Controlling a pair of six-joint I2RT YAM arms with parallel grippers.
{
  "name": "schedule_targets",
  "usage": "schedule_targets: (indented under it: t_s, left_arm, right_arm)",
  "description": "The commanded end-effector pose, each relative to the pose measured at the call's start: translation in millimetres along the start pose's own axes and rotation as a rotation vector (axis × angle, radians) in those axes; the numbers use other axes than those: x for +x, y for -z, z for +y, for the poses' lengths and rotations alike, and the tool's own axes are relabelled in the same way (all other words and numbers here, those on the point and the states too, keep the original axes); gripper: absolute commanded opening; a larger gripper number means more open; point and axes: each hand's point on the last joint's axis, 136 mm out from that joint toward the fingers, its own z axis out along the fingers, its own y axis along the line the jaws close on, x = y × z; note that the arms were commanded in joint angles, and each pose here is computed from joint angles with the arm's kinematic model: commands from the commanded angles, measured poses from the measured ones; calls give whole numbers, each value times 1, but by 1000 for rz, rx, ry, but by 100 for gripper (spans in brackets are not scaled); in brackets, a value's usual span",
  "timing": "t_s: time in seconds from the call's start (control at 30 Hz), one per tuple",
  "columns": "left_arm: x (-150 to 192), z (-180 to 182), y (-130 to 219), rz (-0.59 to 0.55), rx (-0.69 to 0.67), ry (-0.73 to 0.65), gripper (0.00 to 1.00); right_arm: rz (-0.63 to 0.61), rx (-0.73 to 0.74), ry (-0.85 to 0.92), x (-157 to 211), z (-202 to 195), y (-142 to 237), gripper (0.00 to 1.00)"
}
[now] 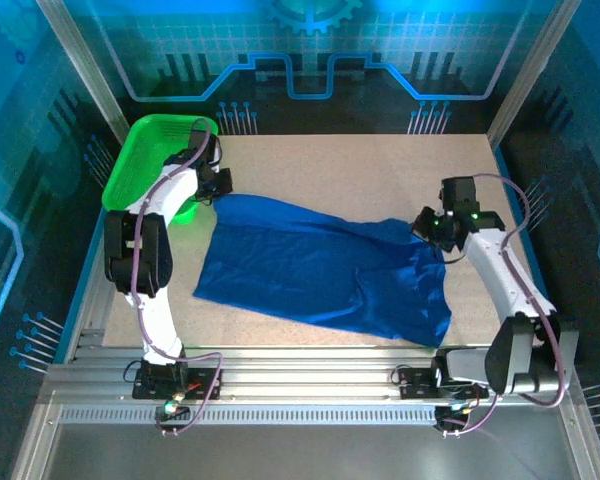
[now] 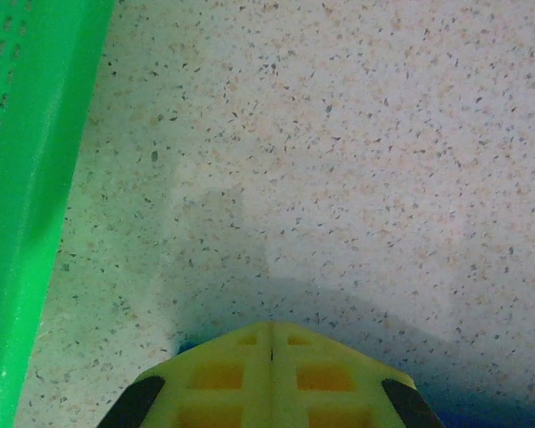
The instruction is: Fold and stack the t-shirts
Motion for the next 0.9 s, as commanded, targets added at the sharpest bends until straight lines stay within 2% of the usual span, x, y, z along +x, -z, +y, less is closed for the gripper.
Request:
schedule_targets:
  t_s: [0.0,0.43,0.87]
  left_arm:
    - [-7,11,18,-50,-33,-34,0]
    - [12,27,24,-44,-93,-89,0]
    - [72,45,13,73,-142,-51,0]
  right_arm:
    - [14,51,-59,17,-21,13,0]
    - [7,122,-213,51,-61,39,0]
    - [80,214,-288,93,-92,27,0]
